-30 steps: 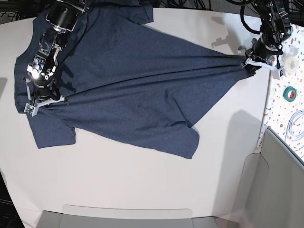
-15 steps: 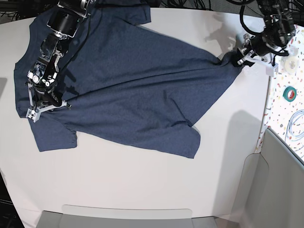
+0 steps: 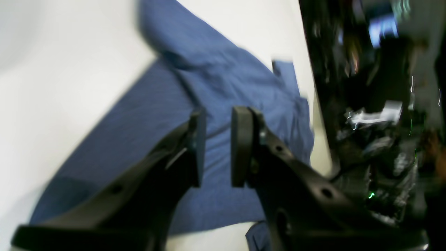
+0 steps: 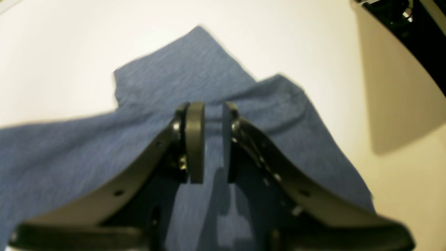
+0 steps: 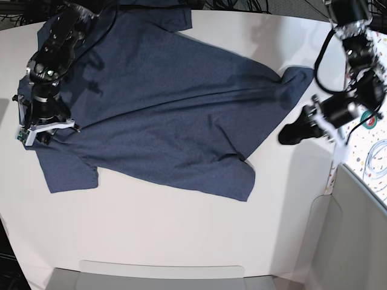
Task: Layout the t-shirt on the table in an organized manner, then fold the t-shirt properly
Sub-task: 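Release and grasp the shirt's hem corner with the left gripper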
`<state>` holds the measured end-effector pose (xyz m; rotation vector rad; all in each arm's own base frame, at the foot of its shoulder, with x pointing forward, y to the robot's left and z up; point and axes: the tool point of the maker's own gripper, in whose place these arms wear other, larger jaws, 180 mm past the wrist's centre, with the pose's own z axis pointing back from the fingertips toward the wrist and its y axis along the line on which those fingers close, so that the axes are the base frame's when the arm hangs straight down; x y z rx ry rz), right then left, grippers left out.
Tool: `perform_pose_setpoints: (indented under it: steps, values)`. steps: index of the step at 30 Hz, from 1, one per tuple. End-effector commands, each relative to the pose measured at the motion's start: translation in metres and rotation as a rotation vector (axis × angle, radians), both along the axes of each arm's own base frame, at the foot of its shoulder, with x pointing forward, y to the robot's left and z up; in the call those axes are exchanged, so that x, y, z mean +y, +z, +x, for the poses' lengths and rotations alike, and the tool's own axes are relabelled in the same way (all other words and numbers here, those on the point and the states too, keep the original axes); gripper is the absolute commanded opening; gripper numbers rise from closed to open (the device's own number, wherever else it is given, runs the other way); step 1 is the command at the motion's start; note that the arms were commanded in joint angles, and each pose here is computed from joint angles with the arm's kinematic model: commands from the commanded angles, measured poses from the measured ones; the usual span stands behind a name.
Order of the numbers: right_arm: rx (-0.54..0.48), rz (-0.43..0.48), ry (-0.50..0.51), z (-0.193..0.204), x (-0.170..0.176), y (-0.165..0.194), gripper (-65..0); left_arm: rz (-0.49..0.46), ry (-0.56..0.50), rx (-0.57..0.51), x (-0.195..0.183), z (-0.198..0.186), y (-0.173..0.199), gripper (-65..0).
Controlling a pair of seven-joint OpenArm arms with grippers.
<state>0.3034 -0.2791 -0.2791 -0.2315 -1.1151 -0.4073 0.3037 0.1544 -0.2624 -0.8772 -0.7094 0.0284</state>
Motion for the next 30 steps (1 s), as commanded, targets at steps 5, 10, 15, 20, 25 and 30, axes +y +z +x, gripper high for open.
perform_pose_setpoints:
  steps: [5,10,15,20,25,30]
  values:
    - [0.019,0.007,0.024,-0.026,0.022,-0.007,-65.0,0.156,-0.168,-0.072,-0.064,0.048,0.002,-58.8]
    - [0.155,0.013,0.091,-0.058,0.041,-0.043,-65.0,0.323,-0.233,-0.06,-0.119,0.087,-0.036,-58.8]
    - [0.271,0.034,0.138,-0.092,0.058,-0.072,-65.0,0.474,-0.254,-0.08,-0.156,0.12,-0.074,-58.8]
    - [0.381,0.057,0.185,-0.119,0.069,-0.092,-65.0,0.518,-0.223,-0.101,-0.165,0.146,-0.087,-58.8]
    - [0.411,0.136,0.232,-0.127,0.071,-0.097,-65.0,0.515,-0.156,-0.128,-0.154,0.169,-0.083,-58.7]
    - [0.428,0.157,0.256,-0.126,0.068,-0.096,-65.0,0.609,0.042,-0.122,-0.113,0.194,-0.103,-58.7]
